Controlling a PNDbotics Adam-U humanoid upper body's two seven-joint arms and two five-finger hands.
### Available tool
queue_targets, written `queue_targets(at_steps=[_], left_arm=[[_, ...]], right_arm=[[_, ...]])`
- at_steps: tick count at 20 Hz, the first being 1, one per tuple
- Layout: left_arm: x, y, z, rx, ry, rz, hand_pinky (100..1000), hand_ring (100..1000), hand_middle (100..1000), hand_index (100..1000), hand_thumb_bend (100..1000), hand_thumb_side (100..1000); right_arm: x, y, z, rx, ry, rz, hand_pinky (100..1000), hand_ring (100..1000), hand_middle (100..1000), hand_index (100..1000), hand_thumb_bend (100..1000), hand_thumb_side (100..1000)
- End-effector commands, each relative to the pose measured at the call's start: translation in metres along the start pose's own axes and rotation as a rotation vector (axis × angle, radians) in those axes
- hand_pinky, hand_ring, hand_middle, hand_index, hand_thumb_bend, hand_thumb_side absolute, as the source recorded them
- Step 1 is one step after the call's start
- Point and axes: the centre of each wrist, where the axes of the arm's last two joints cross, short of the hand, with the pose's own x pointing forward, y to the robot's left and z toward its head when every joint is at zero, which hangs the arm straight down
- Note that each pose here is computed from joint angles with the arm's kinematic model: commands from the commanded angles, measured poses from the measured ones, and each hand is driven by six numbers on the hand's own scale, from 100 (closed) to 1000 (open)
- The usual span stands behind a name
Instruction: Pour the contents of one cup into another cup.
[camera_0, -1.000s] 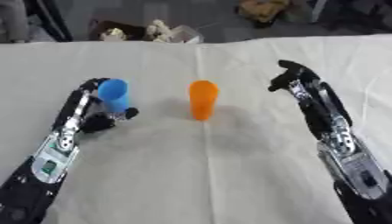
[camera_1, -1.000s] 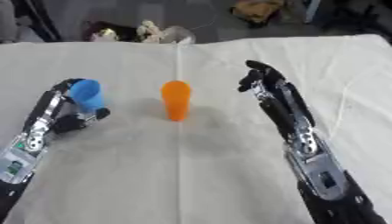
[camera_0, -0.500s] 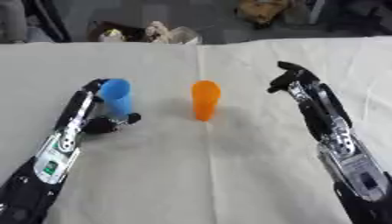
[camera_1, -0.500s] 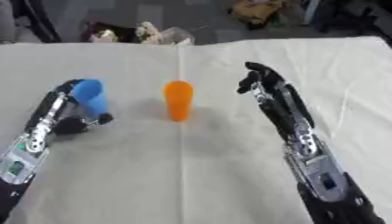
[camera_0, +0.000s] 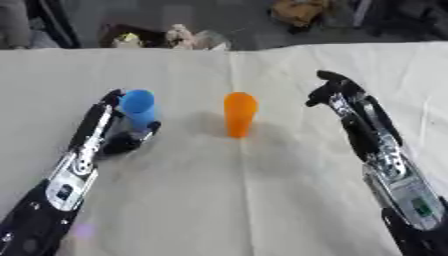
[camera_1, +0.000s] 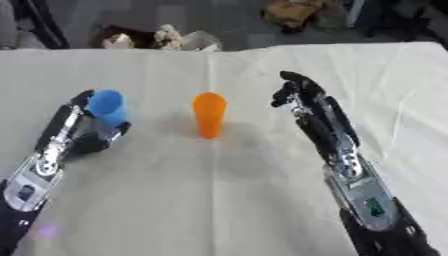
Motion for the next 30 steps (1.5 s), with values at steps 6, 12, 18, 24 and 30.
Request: queue_targets(at_steps=[6,12,18,24,30], left_arm=[[0.011,0.004,-0.006,0.105,-0.041,0.074,501,885,381,671,221,264],[0.018,0.009,-0.007,0.210,-0.052,0.123,448,814,293,609,139,229],[0.024,0.015,-0.005,0.262,-0.060,0.159,406,740,204,547,100,200],[0.035,0.022,0.000,0.280,-0.097,0.187,386,687,168,522,100,181],[0.046,0.030,0.006,0.276,-0.132,0.201,386,680,166,520,100,180]], right_arm=[[0.005,-0.002,-0.004,0.001,-0.024,0.001,842,620,578,871,100,735],[0.003,-0.002,-0.004,0.004,-0.014,0.002,842,619,574,871,100,733],[-0.006,-0.003,-0.002,0.008,0.016,0.004,841,617,571,870,100,733],[-0.021,-0.003,0.002,0.021,0.068,0.011,840,611,556,869,100,731],[-0.032,-0.002,0.003,0.034,0.095,0.021,840,610,552,868,100,728]])
